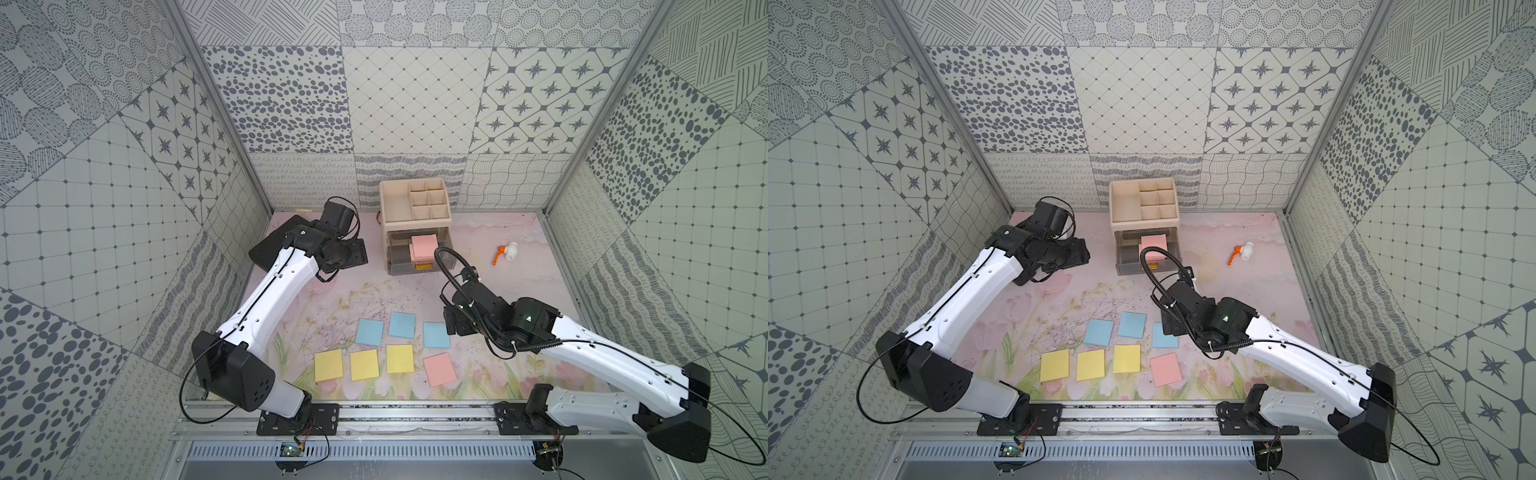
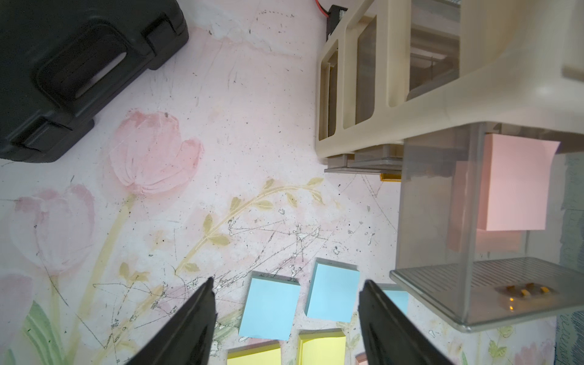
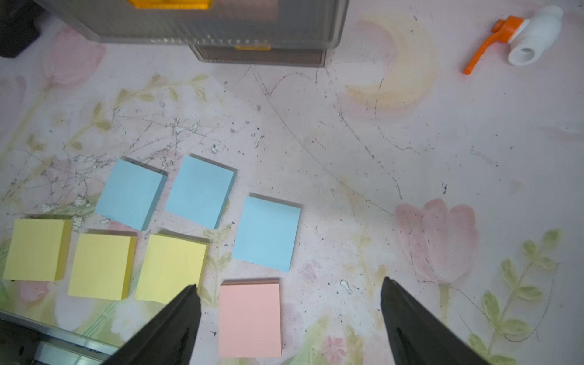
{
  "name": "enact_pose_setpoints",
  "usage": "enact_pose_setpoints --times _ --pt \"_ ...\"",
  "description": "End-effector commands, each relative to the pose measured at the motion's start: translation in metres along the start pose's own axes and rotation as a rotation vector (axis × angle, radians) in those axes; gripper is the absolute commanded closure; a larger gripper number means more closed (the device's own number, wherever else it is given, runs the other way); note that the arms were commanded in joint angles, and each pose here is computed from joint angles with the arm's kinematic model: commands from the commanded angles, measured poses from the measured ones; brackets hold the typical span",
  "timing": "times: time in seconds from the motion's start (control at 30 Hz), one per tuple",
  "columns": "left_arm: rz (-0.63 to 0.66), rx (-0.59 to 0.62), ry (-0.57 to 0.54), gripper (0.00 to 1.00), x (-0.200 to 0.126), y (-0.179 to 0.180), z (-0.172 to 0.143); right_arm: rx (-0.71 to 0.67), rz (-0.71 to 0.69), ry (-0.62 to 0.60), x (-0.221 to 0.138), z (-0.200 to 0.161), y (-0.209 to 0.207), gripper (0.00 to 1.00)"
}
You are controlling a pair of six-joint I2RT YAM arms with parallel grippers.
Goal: Please put the sticky notes in the drawer by color
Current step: Pick up the sticky notes from the center of the board.
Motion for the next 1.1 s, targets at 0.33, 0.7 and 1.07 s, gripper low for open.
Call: enact_pose_setpoints --times 0.33,0.7,1.07 --pt "0.047 -0.033 0.036 0.24 0.003 0.023 -0.015 -0.09 0.09 0.215 0.053 -0.097 0.077 0.01" --pt "0.023 -0.047 0.047 0.24 0.002 0.021 -0.017 -0.114 0.075 0.321 0.079 -0.138 0.077 0.01" --pt "0.026 -0.048 0.047 0.24 0.004 0.021 -0.017 -0.127 0.038 0.359 0.095 -0.15 0.076 0.01"
Point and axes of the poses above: each gripper's point midway between its finger pads, its own x axis out along the fingers, its own y axis along the line the jaws close on, z = x × y, the point moved 1 cm from there along -x, back along the fingers, and after that the axes turned 5 degrees about -x, right-handed, at the moved point
